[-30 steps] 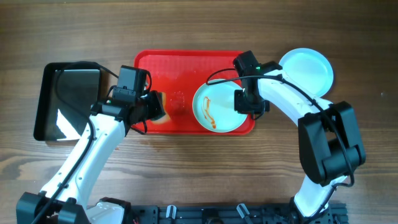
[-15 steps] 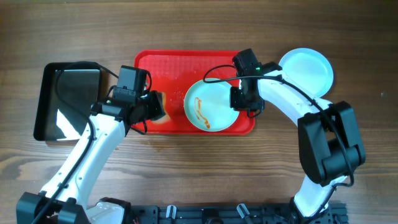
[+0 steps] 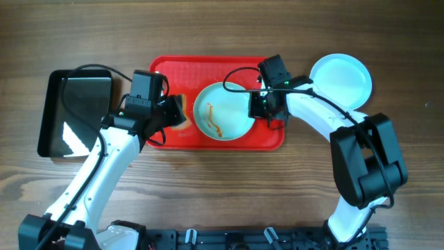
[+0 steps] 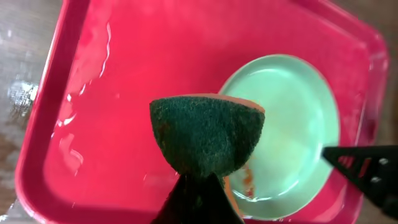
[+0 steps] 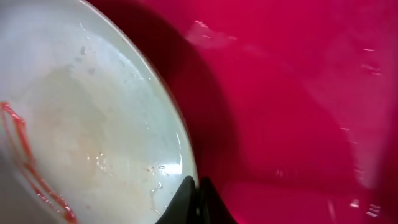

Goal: Clean dirty plates on tray and stack at the side
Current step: 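Pull the last plate toward the sponge and scrub it with the left gripper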

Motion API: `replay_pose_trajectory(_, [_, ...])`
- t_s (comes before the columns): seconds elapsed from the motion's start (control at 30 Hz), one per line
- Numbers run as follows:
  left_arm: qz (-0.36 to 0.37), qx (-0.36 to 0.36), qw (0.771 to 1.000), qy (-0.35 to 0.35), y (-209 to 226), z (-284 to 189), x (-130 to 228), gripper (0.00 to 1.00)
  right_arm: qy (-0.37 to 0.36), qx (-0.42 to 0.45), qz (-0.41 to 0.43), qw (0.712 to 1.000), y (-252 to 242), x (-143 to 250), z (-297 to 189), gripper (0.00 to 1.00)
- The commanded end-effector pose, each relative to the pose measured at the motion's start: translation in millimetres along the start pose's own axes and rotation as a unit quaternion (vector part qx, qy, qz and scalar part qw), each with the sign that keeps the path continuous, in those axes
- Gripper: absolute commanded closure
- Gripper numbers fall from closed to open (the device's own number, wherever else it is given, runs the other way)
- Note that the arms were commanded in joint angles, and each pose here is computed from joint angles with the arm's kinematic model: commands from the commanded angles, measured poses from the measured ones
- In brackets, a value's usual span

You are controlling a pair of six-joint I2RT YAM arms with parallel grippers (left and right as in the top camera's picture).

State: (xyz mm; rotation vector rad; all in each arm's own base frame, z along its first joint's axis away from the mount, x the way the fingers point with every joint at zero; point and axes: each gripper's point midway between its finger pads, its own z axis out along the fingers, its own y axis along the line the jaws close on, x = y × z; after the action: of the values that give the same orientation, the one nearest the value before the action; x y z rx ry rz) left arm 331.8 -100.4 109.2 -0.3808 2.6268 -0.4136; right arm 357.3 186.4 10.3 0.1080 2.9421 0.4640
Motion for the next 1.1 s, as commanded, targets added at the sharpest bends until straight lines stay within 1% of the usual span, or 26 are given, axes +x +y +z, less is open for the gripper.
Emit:
replay_pose_trajectory(0.0, [0.012,0.016,1.0,-0.007,-7.0,3.4,-3.5,0.96,0.004,-0.029,0.015,0.999,23.7,8.5,6.4,0.96])
replay_pose_trajectory(0.07, [0.013,0.022,1.0,-0.017,-10.1,3.2,-8.3,0.96,-0.011,-0.034,0.026,0.999,35.1,6.2,8.1,0.96])
replay_pose_trajectory(0.13, [0.014,0.026,0.999,-0.022,-12.1,3.9,-10.8,0.96,-0.026,-0.017,0.048,0.998,40.5,7.8,11.6,0.96])
replay_pose_trajectory(0.2, [0.013,0.025,0.999,-0.02,-11.7,7.3,-10.8,0.96,-0.032,-0.017,0.048,0.998,49.5,10.4,15.8,0.96])
replay_pose_trajectory(0.37, [0.011,0.005,1.0,0.015,-2.7,36.9,0.9,0.96,-0.045,-0.037,0.037,0.998,76.6,16.0,28.5,0.96])
replay_pose_trajectory(0.43, [0.011,0.001,1.0,0.028,-1.3,50.6,5.7,0.96,-0.047,-0.039,0.037,0.997,77.1,14.4,28.3,0.96])
replay_pose_trajectory(0.57, [0.012,0.043,0.997,0.061,-15.3,70.4,16.8,0.96,-0.045,-0.036,0.037,0.998,75.4,15.5,29.0,0.96])
replay_pose_trajectory(0.63, [0.016,0.046,0.996,0.069,-18.0,79.8,21.9,0.96,-0.044,-0.035,0.037,0.998,75.3,16.0,29.6,0.96])
replay_pose_trajectory(0.73, [0.029,0.05,0.995,0.081,-25.6,89.4,32.1,0.96,-0.044,-0.036,0.037,0.998,75.4,15.9,29.6,0.96])
replay_pose_trajectory(0.8, [0.053,0.054,0.994,0.085,-32.4,94.5,38.9,0.96,-0.044,-0.036,0.037,0.998,75.4,15.9,29.6,0.96])
replay_pose_trajectory(0.87, [0.06,0.041,0.994,0.084,-30.6,100.4,42.1,0.96,-0.044,-0.035,0.037,0.998,75.4,16.0,29.6,0.96])
replay_pose_trajectory(0.9, [0.063,0.013,0.995,0.078,-21.3,105.6,42.3,0.96,-0.044,-0.035,0.036,0.998,75.2,16.1,29.6,0.96])
replay_pose_trajectory(1.0, [0.064,-0.025,0.995,0.076,-5.6,112.9,43.6,0.96,-0.043,-0.034,0.036,0.998,74.8,16.6,29.7,0.96])
replay_pose_trajectory(1.07, [0.067,-0.07,0.993,0.073,12.8,117.8,44.8,0.96,-0.042,-0.034,0.036,0.998,74.7,16.8,29.7,0.96])
